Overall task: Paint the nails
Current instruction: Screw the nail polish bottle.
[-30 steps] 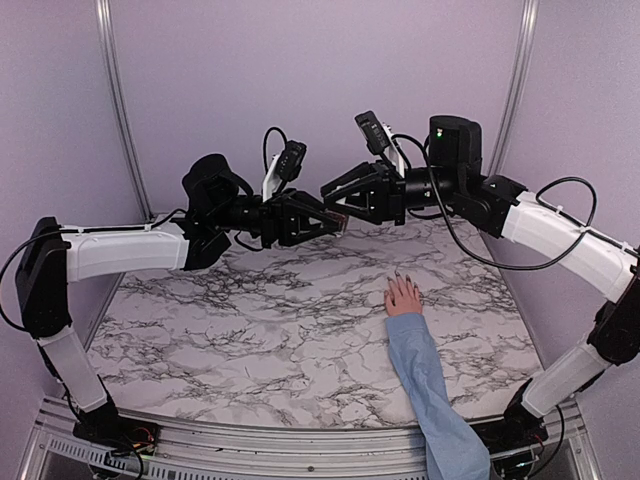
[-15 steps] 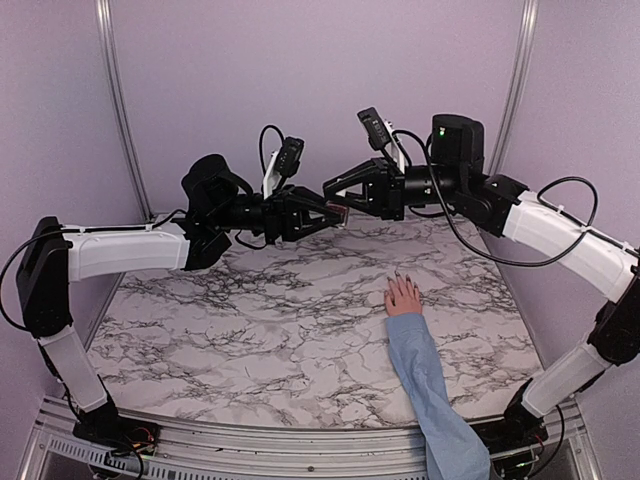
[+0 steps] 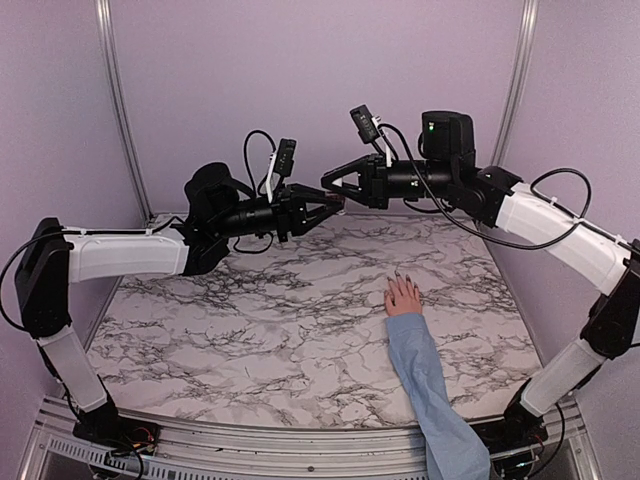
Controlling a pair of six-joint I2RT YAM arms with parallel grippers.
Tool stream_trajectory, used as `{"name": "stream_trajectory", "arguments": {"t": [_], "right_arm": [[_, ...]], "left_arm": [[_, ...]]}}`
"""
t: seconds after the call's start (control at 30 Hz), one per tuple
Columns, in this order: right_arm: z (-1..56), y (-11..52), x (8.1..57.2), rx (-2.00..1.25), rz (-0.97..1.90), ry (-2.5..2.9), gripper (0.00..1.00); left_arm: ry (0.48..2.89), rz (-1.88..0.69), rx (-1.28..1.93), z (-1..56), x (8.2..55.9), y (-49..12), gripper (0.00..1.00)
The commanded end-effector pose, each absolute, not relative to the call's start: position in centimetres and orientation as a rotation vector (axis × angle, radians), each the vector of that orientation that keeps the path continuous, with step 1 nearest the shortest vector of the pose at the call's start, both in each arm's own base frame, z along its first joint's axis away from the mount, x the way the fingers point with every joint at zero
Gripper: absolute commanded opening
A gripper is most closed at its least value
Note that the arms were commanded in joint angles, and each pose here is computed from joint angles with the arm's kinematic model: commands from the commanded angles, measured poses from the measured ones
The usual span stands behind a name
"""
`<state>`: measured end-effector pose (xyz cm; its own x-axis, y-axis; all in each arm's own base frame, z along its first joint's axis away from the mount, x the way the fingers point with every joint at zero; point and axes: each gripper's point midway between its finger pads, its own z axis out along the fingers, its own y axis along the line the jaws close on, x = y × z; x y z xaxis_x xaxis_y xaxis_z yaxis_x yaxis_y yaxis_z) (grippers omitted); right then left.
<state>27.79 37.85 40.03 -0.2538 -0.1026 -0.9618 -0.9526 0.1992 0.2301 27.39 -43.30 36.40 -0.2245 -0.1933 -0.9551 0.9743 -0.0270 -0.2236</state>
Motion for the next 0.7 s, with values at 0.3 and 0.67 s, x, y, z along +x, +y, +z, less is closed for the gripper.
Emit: {"name": "stream_trajectory", "arguments": {"t": [0.3, 0.67], "right_arm": [[37.8, 38.2, 32.0, -0.817, 1.034, 1.733, 0.0], [35.5, 38.3, 34.0, -0.666, 0.976, 1.84, 0.0]], "left_arm": [[1.34, -0.994, 0.617, 36.4, 32.8, -42.0, 0.0], [1.409, -0.736, 0.54, 34.5, 34.6, -42.6, 0.0]]}}
